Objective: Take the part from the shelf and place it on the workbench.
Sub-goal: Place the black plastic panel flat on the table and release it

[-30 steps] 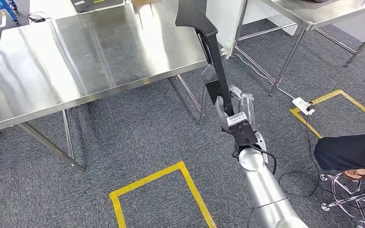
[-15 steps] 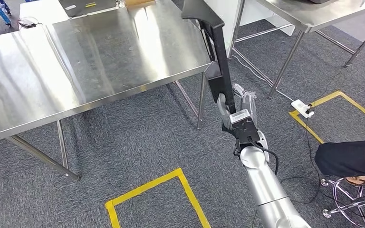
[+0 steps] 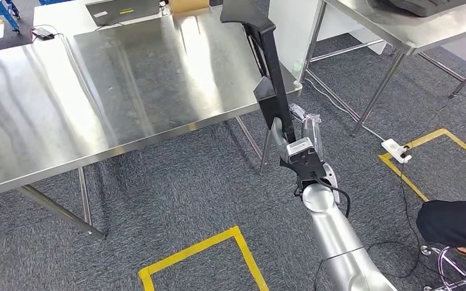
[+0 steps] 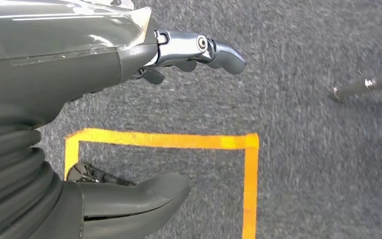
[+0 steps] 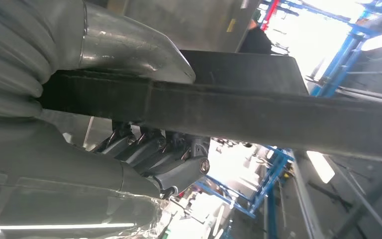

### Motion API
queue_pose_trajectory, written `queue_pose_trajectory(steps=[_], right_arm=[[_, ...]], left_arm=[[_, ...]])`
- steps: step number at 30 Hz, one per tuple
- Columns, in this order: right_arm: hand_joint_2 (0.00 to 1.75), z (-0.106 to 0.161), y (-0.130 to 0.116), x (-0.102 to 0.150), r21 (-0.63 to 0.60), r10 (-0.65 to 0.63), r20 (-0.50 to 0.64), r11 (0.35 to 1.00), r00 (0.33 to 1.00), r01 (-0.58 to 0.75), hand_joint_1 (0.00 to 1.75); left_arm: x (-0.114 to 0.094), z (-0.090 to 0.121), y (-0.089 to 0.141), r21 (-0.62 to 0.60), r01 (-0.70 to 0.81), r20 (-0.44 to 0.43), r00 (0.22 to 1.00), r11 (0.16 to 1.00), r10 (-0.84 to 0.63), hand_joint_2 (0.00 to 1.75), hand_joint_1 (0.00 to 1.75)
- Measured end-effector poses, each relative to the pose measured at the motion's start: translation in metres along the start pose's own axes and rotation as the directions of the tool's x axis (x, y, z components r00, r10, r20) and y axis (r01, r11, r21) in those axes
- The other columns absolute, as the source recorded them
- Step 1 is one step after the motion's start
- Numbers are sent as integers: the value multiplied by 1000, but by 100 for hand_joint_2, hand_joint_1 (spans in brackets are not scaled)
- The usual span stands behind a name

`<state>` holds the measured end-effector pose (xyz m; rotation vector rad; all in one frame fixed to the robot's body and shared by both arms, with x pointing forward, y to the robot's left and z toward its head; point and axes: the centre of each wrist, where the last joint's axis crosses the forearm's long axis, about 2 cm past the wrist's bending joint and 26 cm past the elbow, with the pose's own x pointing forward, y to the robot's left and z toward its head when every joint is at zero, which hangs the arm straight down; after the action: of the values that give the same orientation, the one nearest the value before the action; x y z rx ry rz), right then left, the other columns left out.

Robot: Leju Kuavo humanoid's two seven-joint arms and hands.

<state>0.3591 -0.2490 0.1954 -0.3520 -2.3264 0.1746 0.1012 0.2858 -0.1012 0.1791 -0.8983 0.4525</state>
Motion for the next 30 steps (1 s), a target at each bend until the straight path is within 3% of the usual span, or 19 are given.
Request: queue_pose_trajectory(steps=[30], right_arm=[[175,12,-8,3,-7,28,-8,1000,1000,-28,175]], left_arm=[[0,0,-6,-14,0,-5,1000,1000,0,175,0]])
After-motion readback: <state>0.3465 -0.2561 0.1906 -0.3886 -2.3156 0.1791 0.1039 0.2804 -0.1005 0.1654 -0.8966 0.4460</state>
